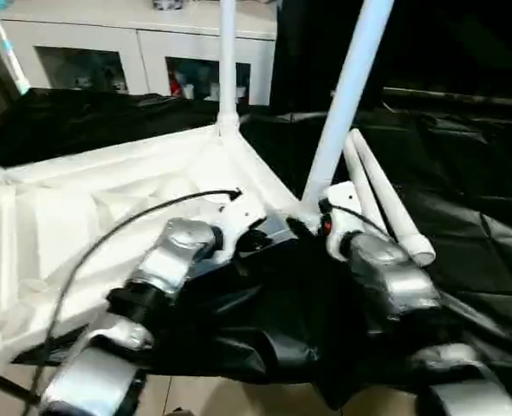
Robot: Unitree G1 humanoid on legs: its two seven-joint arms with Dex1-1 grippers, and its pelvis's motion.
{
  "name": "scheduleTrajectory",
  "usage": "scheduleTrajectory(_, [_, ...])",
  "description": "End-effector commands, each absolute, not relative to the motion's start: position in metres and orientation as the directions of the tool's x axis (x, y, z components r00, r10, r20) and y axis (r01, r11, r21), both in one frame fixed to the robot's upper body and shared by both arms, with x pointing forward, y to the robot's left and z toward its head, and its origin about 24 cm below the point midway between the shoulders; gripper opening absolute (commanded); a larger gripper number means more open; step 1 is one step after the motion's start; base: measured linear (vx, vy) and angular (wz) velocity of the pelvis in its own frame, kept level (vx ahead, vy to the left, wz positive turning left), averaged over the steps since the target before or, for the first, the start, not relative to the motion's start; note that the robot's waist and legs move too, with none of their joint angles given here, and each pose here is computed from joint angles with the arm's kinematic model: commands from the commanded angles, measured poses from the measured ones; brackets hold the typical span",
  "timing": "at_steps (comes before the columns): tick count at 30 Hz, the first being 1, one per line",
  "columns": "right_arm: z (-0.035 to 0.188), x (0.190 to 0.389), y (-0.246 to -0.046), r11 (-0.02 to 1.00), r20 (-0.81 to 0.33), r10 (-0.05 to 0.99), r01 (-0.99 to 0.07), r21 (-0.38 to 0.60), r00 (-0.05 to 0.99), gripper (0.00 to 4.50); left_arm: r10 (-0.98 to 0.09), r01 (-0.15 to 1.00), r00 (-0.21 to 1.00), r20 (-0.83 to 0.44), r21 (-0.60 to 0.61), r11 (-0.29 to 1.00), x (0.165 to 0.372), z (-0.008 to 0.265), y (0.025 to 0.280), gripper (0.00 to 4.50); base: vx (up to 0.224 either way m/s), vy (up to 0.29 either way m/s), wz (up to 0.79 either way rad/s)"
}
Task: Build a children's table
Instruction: Rotate leg to tighten
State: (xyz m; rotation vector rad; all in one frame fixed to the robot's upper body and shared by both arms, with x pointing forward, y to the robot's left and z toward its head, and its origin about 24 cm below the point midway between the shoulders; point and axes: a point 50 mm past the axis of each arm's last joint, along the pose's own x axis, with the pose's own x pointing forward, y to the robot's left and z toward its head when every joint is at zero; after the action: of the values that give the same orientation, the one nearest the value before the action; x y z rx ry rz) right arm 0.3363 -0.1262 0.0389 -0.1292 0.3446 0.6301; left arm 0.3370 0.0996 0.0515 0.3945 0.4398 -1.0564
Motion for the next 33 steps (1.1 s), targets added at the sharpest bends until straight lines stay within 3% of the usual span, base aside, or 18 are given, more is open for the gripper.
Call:
scheduleTrajectory(1, [0.044,0.331,-0.115,0.710,-0.345,0.657,-0.704,-0.016,0.671,3.95,-0.807,0.932,0.349,-0.476,0.081,0.354,0.331,0.055,0.091,0.00,0.000,0.000,0.00])
scheduleTrajectory(7, [0.055,0.320,-0.135,0.597,-0.351,0.748,-0.802,-0.013,0.563,3.95,-0.884,0.986,0.156,-0.441,0.023,0.163,0.315,0.062,0.104,0.00,0.000,0.000,0.00])
scheduleTrajectory(11, [0.058,0.309,-0.142,0.503,-0.368,0.803,-0.864,-0.002,0.468,3.95,-0.883,0.990,0.128,-0.452,0.013,0.137,0.312,0.064,0.114,0.00,0.000,0.000,0.00])
scheduleTrajectory(18, [0.056,0.299,-0.144,0.448,-0.393,0.827,-0.894,0.025,0.403,3.95,-0.885,0.992,0.111,-0.453,0.003,0.122,0.309,0.066,0.120,0.00,0.000,0.000,0.00])
scheduleTrajectory(33, [0.050,0.295,-0.140,0.453,-0.390,0.831,-0.889,0.060,0.397,2.77,-0.890,0.993,0.103,-0.444,-0.010,0.120,0.307,0.066,0.120,0.00,0.000,0.000,0.00])
